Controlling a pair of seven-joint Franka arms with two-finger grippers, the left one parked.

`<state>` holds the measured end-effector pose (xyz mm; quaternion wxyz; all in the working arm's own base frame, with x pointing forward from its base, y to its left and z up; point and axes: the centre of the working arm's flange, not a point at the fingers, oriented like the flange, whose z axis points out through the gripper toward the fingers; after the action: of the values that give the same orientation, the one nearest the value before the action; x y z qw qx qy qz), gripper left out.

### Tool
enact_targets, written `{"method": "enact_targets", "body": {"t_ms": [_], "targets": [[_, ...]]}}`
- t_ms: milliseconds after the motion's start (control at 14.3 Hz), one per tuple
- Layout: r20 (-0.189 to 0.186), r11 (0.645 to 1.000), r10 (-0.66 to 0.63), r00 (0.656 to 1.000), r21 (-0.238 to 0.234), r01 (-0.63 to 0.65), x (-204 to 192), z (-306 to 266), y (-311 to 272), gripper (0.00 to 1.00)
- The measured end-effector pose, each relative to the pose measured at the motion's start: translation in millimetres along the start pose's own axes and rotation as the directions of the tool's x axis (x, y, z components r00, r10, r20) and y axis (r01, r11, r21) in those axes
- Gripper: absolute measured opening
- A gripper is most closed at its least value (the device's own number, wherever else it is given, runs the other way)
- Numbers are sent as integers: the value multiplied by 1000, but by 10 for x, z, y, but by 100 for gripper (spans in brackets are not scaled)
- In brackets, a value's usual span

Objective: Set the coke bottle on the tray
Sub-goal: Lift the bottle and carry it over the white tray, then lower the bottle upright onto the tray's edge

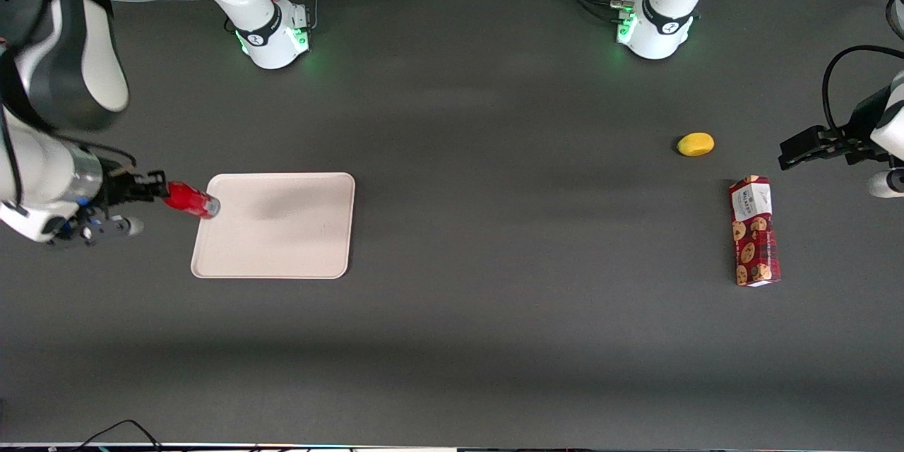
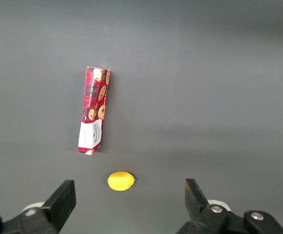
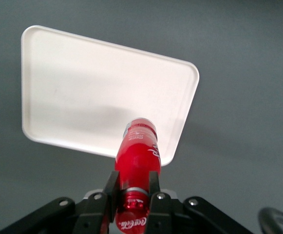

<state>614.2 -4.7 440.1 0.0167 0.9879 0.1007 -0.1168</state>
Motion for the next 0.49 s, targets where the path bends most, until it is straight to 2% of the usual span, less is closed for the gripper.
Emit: {"method": "enact_targets", "body": {"t_ms": [210,490], "targets": [[17,1000,-6,1000,-2,6,310,520,14,28],[22,1000,12,1000,-5,-12,362,844,188,28]]}}
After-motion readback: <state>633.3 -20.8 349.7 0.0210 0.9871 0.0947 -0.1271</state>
